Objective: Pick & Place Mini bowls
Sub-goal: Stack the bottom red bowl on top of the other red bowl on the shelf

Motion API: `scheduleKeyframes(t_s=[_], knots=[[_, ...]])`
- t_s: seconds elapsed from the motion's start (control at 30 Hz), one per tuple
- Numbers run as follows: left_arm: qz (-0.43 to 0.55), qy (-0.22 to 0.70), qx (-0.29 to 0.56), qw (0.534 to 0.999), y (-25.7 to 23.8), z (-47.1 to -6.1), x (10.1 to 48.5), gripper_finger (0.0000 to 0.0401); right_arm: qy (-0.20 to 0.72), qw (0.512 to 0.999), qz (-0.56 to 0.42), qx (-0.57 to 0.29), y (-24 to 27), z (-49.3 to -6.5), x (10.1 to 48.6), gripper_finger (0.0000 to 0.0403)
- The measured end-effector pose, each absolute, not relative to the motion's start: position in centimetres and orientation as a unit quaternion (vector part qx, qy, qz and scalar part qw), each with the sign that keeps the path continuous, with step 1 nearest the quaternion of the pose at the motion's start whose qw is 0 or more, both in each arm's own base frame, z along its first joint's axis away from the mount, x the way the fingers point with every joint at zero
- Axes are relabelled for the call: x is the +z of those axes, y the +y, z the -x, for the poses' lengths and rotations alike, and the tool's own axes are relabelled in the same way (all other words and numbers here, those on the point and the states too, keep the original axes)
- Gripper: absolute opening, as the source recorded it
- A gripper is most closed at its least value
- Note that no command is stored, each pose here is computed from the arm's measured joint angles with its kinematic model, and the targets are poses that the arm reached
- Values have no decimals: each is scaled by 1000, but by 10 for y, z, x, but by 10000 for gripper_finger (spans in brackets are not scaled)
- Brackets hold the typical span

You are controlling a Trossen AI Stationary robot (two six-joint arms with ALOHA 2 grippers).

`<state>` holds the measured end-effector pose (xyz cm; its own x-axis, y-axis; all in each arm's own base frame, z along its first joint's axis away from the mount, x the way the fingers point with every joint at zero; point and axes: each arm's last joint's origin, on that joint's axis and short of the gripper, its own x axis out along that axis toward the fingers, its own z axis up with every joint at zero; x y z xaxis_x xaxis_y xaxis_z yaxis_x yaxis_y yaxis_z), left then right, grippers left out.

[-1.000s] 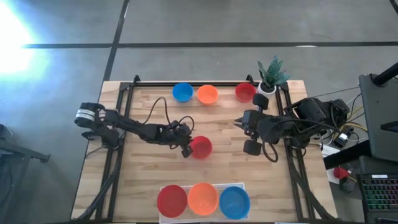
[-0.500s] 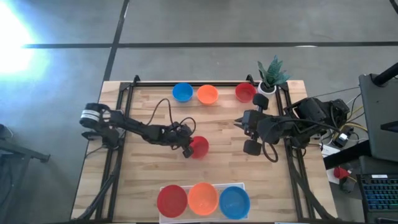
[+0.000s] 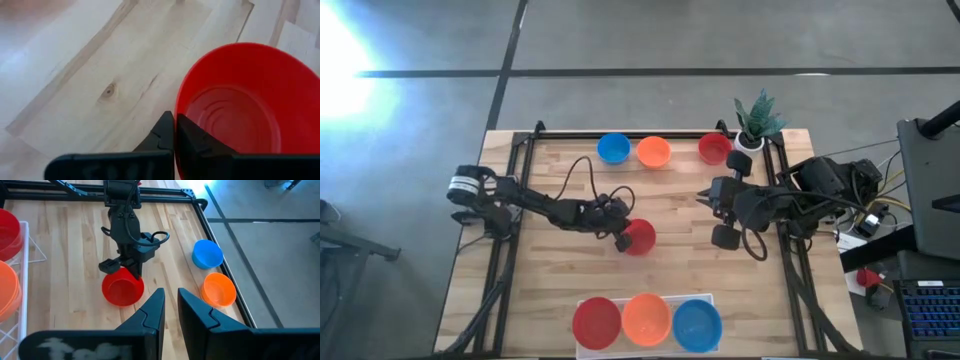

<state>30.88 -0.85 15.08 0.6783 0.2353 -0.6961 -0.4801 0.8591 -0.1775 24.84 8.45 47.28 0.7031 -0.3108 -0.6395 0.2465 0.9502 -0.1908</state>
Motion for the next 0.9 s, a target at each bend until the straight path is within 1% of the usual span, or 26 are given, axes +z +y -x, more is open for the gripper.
scheduleKeyframes(t_s=[0.17,0.4,0.7,0.9], knots=[[161,334,202,907,-4,-304,165,1,354,922,45,-151,85,-248,473,47],[148,308,224,913,4,-286,197,1,354,922,45,-151,85,-248,473,47],[143,280,226,922,5,-244,246,0,354,922,45,-152,85,-248,473,47],[143,292,227,918,5,-218,281,0,354,922,45,-152,85,-248,473,47]])
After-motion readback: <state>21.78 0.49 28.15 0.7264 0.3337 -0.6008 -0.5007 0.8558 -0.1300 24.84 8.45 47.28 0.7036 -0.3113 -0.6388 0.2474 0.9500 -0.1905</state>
